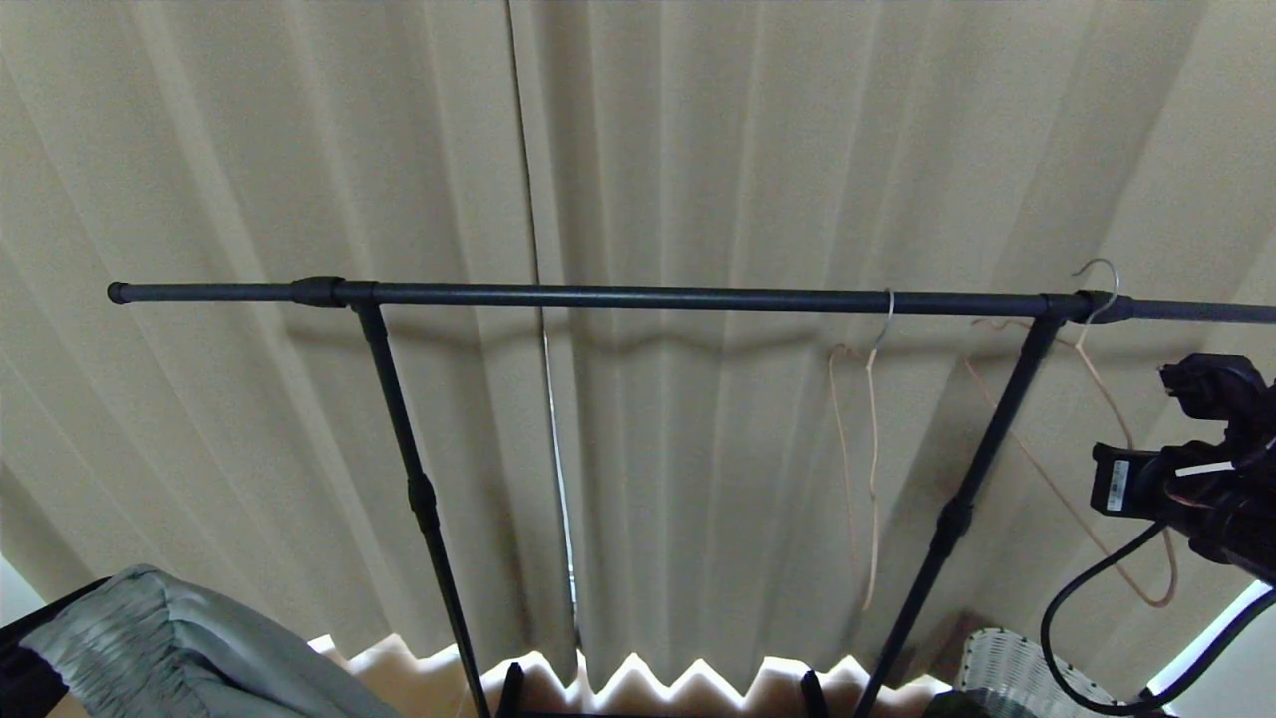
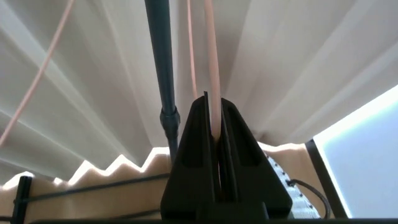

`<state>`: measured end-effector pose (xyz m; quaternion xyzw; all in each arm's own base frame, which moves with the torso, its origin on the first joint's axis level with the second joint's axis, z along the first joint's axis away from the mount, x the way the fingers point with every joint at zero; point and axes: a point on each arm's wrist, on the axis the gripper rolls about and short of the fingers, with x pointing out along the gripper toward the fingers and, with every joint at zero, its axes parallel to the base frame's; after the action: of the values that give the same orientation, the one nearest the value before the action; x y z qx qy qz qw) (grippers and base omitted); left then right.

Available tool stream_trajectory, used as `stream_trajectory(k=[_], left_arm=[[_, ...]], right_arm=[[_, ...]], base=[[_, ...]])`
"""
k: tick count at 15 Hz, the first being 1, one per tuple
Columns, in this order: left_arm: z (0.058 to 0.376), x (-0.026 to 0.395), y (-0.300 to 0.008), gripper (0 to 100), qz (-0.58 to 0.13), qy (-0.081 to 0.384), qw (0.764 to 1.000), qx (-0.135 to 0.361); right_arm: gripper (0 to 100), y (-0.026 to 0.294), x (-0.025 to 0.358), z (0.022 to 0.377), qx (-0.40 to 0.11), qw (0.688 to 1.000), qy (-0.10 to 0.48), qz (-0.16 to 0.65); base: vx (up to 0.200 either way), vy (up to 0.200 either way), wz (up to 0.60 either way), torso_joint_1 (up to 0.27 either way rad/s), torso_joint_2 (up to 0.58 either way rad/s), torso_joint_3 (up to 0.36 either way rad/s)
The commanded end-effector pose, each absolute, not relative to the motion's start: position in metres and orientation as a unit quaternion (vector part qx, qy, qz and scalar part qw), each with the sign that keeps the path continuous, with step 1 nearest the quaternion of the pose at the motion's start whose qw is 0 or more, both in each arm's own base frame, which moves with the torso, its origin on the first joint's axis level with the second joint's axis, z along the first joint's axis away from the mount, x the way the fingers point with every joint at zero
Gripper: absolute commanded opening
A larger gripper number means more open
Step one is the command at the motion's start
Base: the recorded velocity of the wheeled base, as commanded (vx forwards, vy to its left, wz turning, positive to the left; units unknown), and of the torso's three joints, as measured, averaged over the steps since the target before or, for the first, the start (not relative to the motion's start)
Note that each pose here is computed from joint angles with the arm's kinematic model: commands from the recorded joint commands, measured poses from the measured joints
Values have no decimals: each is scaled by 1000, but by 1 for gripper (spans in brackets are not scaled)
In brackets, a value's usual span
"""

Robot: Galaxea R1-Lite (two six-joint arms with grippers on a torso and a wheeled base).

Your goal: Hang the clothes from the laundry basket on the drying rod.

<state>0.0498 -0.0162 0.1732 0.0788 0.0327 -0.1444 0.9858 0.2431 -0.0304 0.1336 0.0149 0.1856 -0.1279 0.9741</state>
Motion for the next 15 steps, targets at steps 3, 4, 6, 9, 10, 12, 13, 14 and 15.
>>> stream_trajectory(k=[3,4,6,9,10,12,13,14,15], left_arm=[[173,50,-16,0,-144,33,986,79],[173,50,-16,0,-143,33,986,79],[172,50,-16,0,-142,34,986,86],[173,50,-16,0,-140,33,986,88],[173,50,-16,0,-140,33,986,88],[173,50,-16,0,-140,32,986,88],[173,50,-16,0,-140,32,986,88],[173,50,-16,0,-140,33,986,88],[173,50,-16,0,-140,32,986,88]], right_arm=[[0,-30,219,143,16,978,161,-131],[0,-28,210,142,10,978,163,-130],[0,-27,200,140,5,978,164,-129],[0,-25,185,144,3,980,152,-128],[0,-25,184,144,3,980,151,-128],[0,-25,181,143,1,980,153,-128],[0,-25,180,141,0,979,156,-128],[0,-25,179,140,0,979,158,-128],[0,-25,178,139,0,979,160,-128]], base=[[0,0,0,0,0,0],[0,0,0,0,0,0],[0,0,0,0,0,0],[-133,0,0,2,2,5],[-200,0,0,2,2,2],[-200,0,0,0,0,2],[-200,0,0,22,12,2],[-200,0,0,7,7,7],[-200,0,0,-7,2,7]])
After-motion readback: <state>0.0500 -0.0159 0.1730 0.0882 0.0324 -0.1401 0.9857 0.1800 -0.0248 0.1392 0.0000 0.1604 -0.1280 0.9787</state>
